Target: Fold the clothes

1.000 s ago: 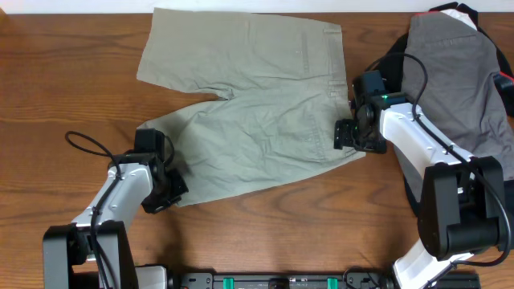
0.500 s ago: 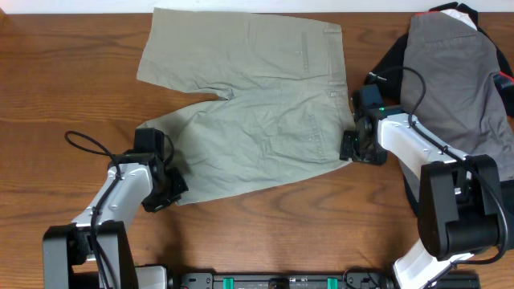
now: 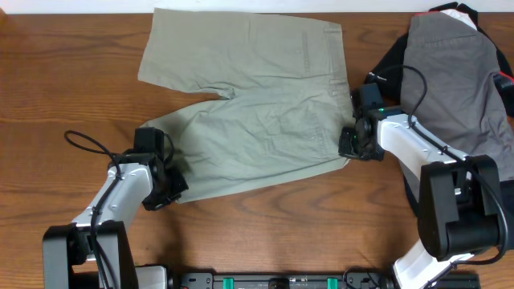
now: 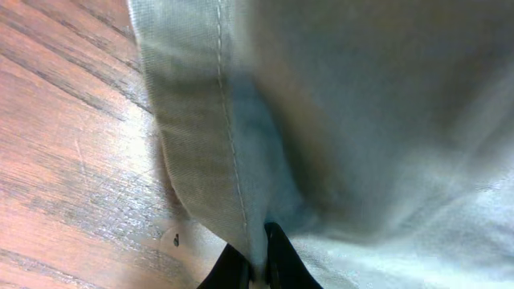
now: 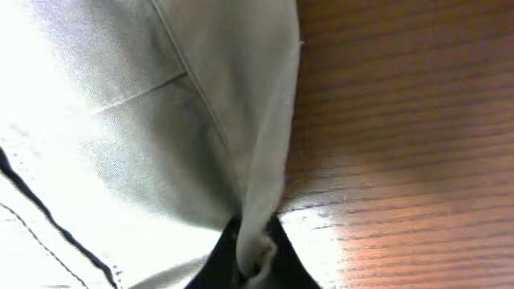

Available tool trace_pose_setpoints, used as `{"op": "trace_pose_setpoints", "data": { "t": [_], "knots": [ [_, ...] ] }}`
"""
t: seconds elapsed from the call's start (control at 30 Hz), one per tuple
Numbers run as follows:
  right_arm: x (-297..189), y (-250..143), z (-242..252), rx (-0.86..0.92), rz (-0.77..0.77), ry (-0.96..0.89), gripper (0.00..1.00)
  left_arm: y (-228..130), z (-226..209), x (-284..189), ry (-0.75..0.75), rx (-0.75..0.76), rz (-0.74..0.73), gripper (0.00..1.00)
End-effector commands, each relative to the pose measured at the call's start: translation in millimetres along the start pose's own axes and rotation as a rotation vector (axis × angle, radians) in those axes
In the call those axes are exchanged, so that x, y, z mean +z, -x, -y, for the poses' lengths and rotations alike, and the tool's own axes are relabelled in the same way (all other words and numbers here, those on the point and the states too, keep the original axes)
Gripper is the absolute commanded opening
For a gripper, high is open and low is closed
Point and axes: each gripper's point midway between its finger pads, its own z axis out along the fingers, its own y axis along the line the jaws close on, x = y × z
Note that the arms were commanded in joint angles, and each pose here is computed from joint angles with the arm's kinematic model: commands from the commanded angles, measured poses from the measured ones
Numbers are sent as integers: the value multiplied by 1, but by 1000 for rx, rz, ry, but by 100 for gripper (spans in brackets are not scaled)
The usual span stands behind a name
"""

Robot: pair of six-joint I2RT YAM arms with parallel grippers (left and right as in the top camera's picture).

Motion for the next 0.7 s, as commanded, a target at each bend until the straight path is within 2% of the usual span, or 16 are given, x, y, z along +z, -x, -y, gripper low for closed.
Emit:
{"op": "trace_pose_setpoints", "data": {
  "t": [0.0, 0.27, 0.47, 0.67],
  "knots": [
    [2, 2, 13, 29, 10, -51, 1, 1, -6, 6, 29, -11, -3, 6],
    [-42, 2, 18, 80, 64, -21, 1, 20, 6, -34, 7, -8, 43, 6],
    [-94, -5, 22, 109, 128, 66, 1, 27, 7, -90, -19, 0, 159, 6],
    [-128, -28, 31, 109, 137, 78, 1, 19, 2, -146, -67, 1, 294, 6]
  ]
}}
